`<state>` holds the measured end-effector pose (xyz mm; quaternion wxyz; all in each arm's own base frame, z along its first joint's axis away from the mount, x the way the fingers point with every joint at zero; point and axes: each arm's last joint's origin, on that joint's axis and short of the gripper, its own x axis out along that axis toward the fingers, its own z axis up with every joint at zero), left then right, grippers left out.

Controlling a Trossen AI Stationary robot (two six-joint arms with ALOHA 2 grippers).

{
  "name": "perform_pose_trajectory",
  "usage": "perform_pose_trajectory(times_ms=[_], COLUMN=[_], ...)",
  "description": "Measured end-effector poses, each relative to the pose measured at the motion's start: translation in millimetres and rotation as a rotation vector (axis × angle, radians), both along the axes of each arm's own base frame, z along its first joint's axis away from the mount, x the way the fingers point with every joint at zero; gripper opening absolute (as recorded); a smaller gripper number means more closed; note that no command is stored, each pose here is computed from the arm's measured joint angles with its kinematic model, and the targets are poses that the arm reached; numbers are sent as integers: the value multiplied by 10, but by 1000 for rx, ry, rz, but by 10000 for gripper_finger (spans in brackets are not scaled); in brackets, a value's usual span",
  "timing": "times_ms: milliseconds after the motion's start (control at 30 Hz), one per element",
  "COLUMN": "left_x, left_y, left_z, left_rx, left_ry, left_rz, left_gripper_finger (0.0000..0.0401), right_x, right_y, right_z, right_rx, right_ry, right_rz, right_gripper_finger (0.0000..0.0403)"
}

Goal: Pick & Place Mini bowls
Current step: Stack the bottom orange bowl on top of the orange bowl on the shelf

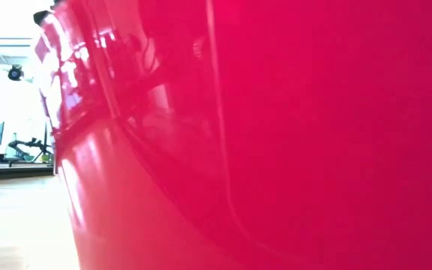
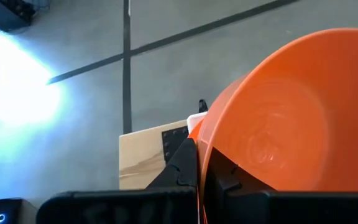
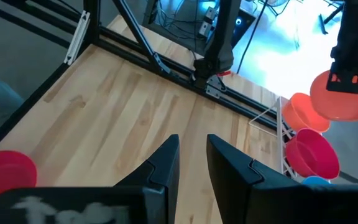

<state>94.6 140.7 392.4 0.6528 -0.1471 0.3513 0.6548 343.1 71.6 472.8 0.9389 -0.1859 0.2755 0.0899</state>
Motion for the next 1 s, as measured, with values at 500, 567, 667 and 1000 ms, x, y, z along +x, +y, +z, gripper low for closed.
perform_pose_trajectory(times_ms=[500, 567, 667, 1000], left_x=[55, 61, 75, 99], left_y=[109, 115, 132, 158], left_z=[-244, -273, -294, -322], left_rx=[-52, -58, -61, -66], left_ry=[117, 112, 102, 80], left_rz=[116, 124, 138, 170], left_gripper_finger=[0, 0, 0, 0], right_x=[1, 1, 0, 0], right_y=[0, 0, 0, 1], right_z=[1, 1, 1, 0], right_rx=[-8, -8, -8, -8], right_ry=[-2, -2, -2, -1], right_rz=[2, 2, 2, 2], right_gripper_finger=[79, 79, 79, 79])
